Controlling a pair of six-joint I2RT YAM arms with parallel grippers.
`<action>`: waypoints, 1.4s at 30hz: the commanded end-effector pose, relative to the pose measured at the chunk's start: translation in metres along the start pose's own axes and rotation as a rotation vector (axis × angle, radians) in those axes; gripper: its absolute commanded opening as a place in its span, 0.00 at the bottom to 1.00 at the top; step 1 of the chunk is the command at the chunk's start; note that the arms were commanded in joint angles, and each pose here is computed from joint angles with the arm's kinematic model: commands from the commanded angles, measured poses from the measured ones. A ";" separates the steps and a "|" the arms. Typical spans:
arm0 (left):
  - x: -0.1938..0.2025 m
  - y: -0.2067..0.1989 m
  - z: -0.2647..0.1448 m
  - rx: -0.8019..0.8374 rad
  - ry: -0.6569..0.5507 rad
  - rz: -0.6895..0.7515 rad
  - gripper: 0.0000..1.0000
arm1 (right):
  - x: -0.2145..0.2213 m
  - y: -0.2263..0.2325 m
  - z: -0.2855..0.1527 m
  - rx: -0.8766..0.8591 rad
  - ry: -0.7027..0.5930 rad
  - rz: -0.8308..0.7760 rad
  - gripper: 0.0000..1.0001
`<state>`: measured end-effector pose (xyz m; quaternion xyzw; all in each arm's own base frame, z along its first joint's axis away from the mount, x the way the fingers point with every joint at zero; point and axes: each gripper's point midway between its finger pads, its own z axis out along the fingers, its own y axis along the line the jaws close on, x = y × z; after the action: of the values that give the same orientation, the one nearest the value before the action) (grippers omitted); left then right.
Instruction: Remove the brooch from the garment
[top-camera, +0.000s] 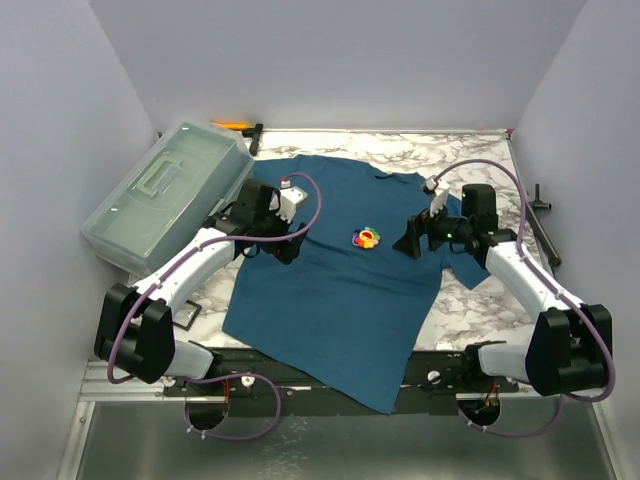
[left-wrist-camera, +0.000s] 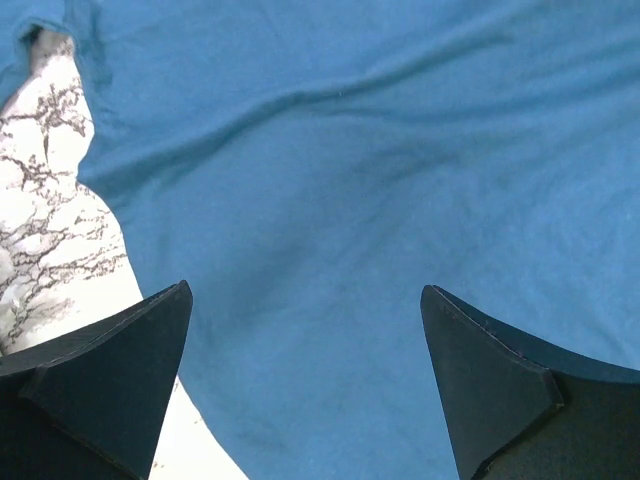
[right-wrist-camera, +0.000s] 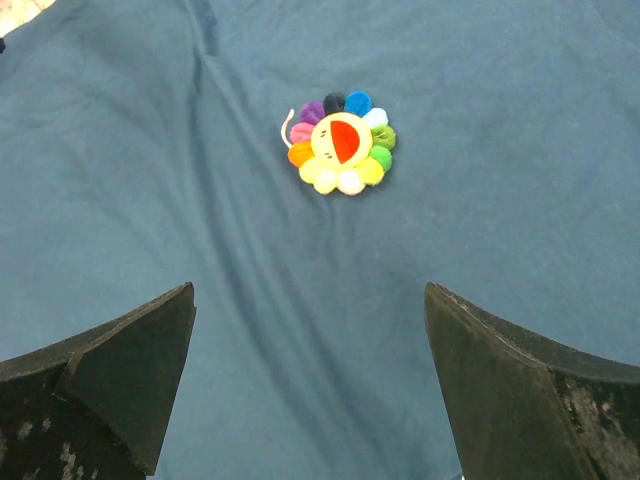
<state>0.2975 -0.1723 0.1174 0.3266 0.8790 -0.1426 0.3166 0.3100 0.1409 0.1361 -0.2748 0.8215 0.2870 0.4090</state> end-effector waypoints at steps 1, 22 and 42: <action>-0.035 -0.002 -0.003 0.007 -0.131 -0.043 0.99 | 0.001 0.006 0.008 -0.026 0.021 -0.022 1.00; -0.096 -0.036 0.076 0.328 -0.246 -0.138 0.95 | 0.014 -0.003 0.025 -0.015 0.079 0.018 0.99; -0.096 -0.072 0.151 0.494 -0.195 -0.230 0.58 | 0.022 -0.021 0.028 0.059 0.130 0.021 0.99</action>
<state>0.3814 -0.3217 0.0620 0.2660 0.8332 -0.3841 0.2958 0.3219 0.1436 0.0984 -0.2680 0.8543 0.2632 0.3593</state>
